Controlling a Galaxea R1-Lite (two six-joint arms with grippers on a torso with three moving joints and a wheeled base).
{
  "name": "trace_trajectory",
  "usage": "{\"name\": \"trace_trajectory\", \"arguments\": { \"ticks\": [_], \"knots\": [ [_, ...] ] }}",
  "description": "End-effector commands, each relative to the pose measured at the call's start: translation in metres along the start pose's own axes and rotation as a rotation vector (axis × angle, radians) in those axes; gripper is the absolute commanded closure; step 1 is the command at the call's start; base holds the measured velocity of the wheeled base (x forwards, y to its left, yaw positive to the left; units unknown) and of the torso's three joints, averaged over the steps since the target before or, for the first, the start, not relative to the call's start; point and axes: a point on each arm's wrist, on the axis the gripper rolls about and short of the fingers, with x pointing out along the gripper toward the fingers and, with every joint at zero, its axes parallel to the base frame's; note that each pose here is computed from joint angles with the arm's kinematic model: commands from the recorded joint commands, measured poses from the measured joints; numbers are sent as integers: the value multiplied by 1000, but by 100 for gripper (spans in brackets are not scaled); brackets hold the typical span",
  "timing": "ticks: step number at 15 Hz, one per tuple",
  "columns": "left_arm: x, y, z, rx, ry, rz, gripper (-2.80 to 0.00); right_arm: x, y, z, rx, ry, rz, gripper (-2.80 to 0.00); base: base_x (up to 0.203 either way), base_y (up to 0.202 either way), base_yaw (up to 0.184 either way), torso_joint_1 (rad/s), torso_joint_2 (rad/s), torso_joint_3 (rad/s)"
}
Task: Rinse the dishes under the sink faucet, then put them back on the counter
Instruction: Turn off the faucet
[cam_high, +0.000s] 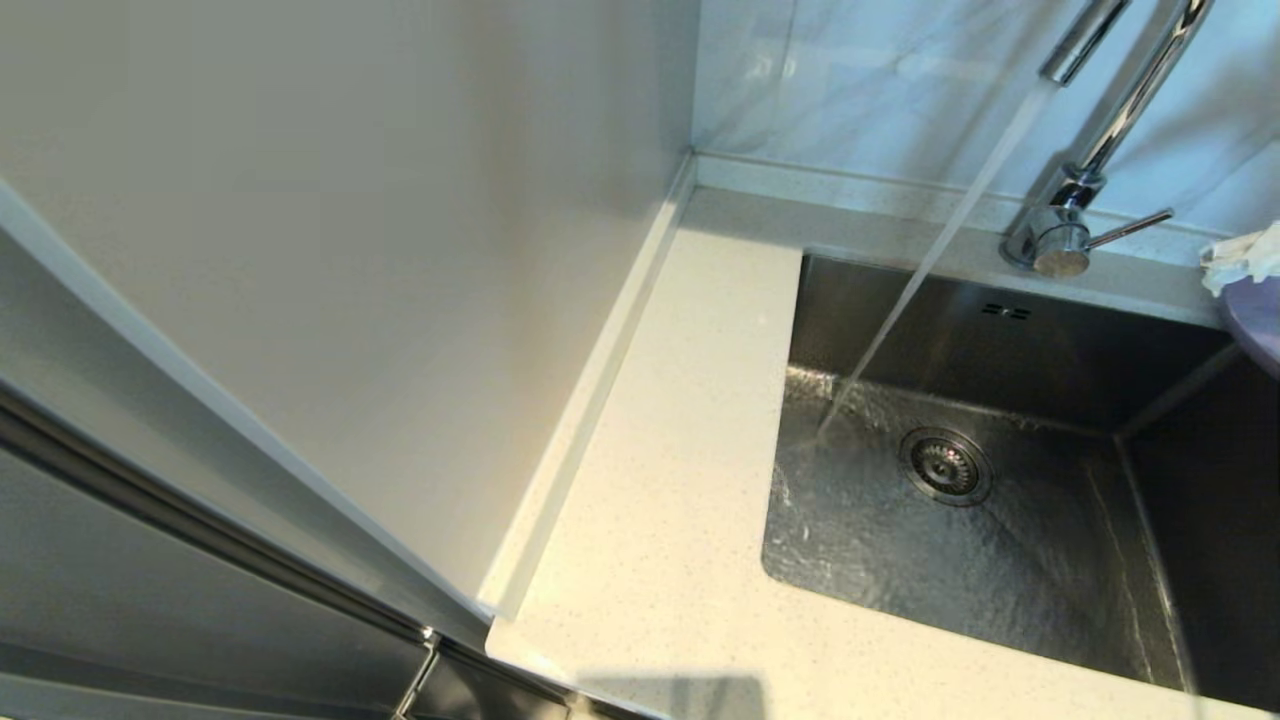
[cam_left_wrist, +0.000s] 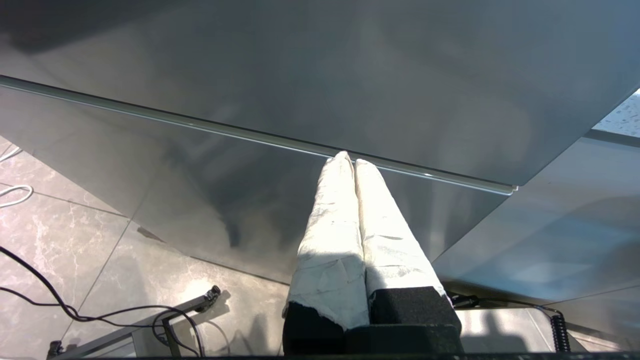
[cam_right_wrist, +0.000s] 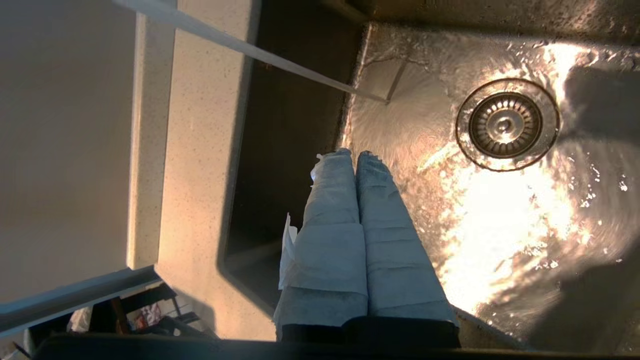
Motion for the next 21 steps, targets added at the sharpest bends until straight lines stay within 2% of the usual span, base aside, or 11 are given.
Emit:
{"name": "trace_trajectory", "arguments": {
  "ticks": [1, 10, 12, 15, 21],
  "knots": [
    [0, 0, 0, 0, 0, 0, 0, 14, -18, 4, 23, 18, 5, 0, 0, 0, 0, 0, 0, 0],
    [0, 0, 0, 0, 0, 0, 0, 46, -51, 20, -25, -17, 37, 0, 0, 0, 0, 0, 0, 0],
    [0, 0, 0, -1, 0, 0, 0, 51, -51, 25, -2, -42, 48, 0, 0, 0, 0, 0, 0, 0],
    [0, 0, 0, 0, 0, 0, 0, 51, -45, 40, 49, -134, 80, 0, 0, 0, 0, 0, 0, 0],
    [0, 0, 0, -1, 0, 0, 0, 56, -44, 54, -44, -218, 110, 0, 0, 0, 0, 0, 0, 0]
  ]
}}
